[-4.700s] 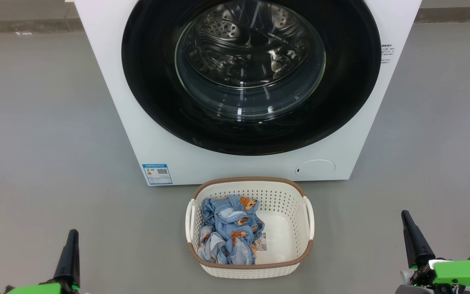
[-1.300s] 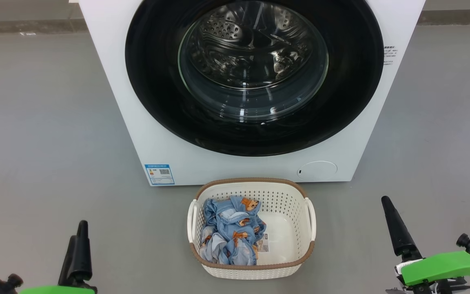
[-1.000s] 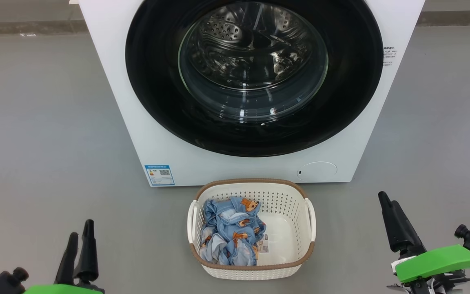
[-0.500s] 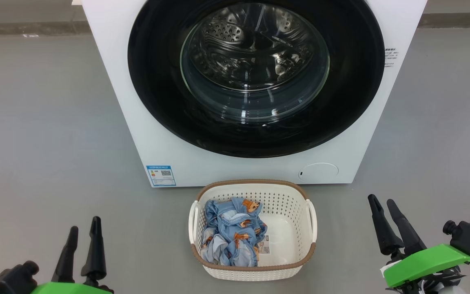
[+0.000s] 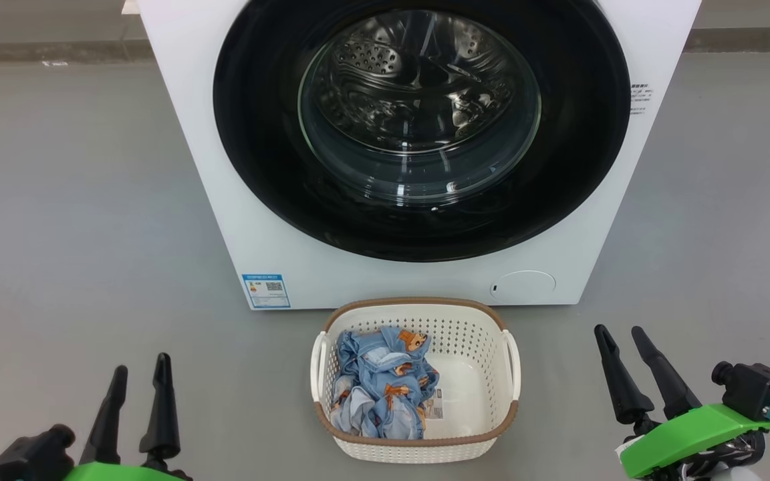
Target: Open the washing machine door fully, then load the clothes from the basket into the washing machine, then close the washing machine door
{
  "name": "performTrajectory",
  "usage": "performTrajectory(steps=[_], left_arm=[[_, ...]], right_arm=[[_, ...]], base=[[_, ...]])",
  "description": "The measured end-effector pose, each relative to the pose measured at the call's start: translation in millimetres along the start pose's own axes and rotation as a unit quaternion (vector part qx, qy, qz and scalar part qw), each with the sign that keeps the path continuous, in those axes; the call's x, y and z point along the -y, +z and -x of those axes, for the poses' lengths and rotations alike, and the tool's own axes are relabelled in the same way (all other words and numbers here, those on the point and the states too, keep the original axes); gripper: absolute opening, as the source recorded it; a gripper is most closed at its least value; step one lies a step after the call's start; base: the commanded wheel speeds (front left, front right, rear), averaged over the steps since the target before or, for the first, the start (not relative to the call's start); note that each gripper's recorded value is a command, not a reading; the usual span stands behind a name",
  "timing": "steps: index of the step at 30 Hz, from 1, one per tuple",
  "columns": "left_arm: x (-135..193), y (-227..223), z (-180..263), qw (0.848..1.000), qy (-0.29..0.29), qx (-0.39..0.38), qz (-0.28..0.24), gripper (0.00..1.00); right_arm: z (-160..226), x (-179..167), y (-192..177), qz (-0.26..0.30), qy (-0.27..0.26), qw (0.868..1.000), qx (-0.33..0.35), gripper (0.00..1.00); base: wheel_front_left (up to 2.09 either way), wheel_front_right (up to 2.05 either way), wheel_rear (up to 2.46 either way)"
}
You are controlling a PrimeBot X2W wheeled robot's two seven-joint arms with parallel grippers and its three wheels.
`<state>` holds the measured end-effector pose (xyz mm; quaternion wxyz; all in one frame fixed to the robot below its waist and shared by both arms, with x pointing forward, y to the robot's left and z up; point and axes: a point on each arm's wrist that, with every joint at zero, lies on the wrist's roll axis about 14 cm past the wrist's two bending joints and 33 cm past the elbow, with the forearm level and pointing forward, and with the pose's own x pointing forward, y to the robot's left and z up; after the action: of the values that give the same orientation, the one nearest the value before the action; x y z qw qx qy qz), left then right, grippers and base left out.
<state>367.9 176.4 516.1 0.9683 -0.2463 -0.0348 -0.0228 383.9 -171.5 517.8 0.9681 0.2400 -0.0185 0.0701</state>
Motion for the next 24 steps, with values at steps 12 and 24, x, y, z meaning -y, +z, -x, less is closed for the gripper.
performTrajectory(steps=[12, 24], left_arm=[[7.4, 3.3, 0.2, 0.997, -0.018, 0.01, -0.068, 1.0], [17.0, 9.8, 0.2, 0.99, -0.041, 0.028, -0.13, 1.0]], right_arm=[[-2.9, -4.1, 6.0, 0.065, 0.016, 0.998, 0.01, 1.0], [-3.2, -8.0, 10.2, 0.127, 0.03, 0.991, 0.022, 1.0]], base=[[0.0, 0.0, 0.0], [0.0, 0.0, 0.0]])
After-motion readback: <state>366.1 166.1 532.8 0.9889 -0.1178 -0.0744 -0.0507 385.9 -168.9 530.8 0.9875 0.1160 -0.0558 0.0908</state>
